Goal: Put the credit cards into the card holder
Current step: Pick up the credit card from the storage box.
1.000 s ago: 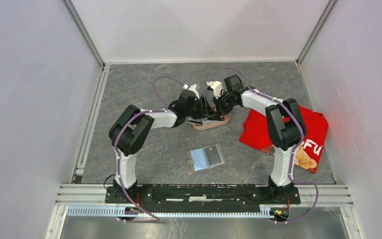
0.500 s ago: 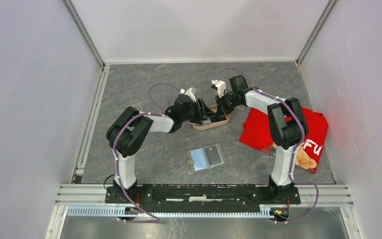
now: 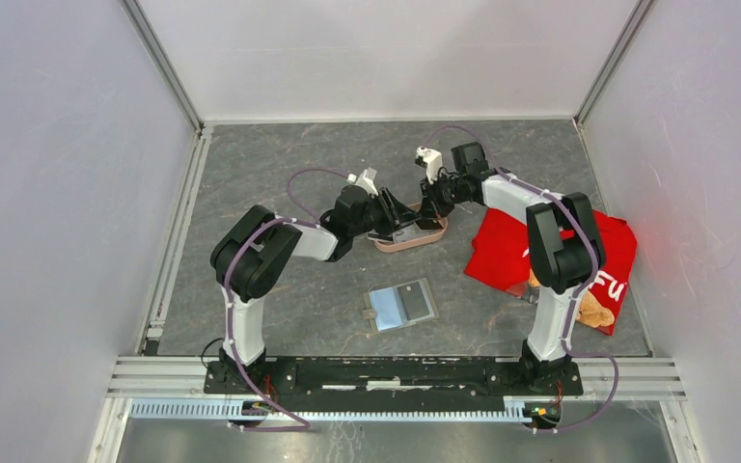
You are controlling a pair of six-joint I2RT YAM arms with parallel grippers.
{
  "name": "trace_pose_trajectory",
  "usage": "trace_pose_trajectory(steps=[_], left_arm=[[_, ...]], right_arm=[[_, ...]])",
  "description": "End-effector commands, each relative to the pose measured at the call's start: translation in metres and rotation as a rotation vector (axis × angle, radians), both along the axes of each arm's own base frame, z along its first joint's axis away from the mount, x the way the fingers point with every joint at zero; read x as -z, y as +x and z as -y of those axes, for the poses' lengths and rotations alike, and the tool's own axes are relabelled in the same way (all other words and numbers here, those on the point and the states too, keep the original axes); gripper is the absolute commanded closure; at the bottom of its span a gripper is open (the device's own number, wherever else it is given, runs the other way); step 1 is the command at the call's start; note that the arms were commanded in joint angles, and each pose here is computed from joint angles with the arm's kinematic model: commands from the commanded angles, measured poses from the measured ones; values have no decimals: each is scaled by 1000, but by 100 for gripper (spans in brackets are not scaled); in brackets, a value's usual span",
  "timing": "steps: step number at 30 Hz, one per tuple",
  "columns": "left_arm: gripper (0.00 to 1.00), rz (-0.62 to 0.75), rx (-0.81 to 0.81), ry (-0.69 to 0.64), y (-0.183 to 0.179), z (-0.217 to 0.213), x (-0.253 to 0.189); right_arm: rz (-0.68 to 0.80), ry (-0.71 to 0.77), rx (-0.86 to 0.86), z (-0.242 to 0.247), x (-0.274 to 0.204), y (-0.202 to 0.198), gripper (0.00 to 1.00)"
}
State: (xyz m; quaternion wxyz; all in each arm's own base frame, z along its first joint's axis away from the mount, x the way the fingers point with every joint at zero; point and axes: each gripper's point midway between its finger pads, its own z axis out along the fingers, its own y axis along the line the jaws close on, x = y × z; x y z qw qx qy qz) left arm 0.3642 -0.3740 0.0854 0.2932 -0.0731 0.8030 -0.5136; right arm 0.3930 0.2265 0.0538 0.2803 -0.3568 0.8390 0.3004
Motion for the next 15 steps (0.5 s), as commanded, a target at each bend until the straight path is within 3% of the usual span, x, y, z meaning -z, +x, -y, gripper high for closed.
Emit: trace_pose_trajectory(steps=[1, 5, 15], left_arm=[[58, 27, -36, -140, 9, 8, -25], [62, 10, -72, -156, 14, 7, -20], [59, -5, -184, -238, 25, -1, -18]], right_arm=[[8, 78, -31, -10, -19, -8, 94], [10, 88, -29, -9, -22, -8, 93], [24, 100, -7, -4, -27, -3, 92]])
